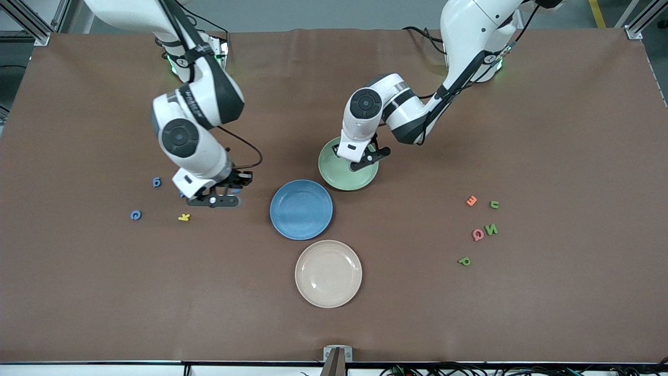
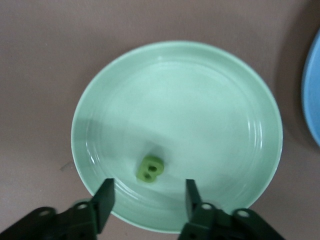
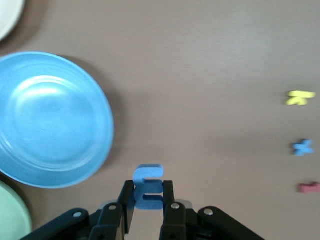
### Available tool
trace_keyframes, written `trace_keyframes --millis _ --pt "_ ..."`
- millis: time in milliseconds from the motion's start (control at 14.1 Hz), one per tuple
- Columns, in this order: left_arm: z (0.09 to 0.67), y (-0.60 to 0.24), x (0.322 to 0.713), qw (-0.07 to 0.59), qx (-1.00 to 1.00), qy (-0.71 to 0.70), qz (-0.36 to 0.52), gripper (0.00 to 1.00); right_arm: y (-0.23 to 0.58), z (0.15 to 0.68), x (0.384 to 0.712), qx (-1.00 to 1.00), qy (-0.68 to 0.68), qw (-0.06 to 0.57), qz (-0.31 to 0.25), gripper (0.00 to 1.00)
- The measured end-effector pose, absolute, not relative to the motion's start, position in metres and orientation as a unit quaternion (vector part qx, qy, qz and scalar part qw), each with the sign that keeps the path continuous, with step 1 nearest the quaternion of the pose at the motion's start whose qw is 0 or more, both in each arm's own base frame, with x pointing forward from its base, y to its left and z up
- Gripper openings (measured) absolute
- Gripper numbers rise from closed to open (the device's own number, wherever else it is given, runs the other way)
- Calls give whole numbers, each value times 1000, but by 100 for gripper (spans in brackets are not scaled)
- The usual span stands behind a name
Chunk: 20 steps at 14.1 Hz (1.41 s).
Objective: Sort letters by color into matching plates
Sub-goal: 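Carry the B to the green plate while the right gripper carries E to blue plate, then open both grippers to drop the letters onto their plates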
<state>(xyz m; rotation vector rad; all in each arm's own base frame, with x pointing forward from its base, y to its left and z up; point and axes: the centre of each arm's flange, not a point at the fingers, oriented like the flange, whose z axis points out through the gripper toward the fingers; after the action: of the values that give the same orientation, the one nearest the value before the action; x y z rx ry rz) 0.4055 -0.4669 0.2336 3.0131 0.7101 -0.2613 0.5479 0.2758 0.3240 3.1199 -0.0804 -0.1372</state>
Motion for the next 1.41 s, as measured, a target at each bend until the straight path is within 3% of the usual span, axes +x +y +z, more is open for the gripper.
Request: trace_keyframes --millis 212,636,1273,1414 --pt "248 -442 445 31 962 262 -70 100 319 291 541 998 -53 -1 -31 27" --pt "284 -315 559 34 958 285 12 100 377 242 535 996 -82 -36 -18 27" --pt "269 -163 635 20 964 264 28 99 412 205 521 996 -78 -48 -8 27" --pt "257 -142 654 28 960 276 26 96 412 206 522 996 -79 -48 -8 42"
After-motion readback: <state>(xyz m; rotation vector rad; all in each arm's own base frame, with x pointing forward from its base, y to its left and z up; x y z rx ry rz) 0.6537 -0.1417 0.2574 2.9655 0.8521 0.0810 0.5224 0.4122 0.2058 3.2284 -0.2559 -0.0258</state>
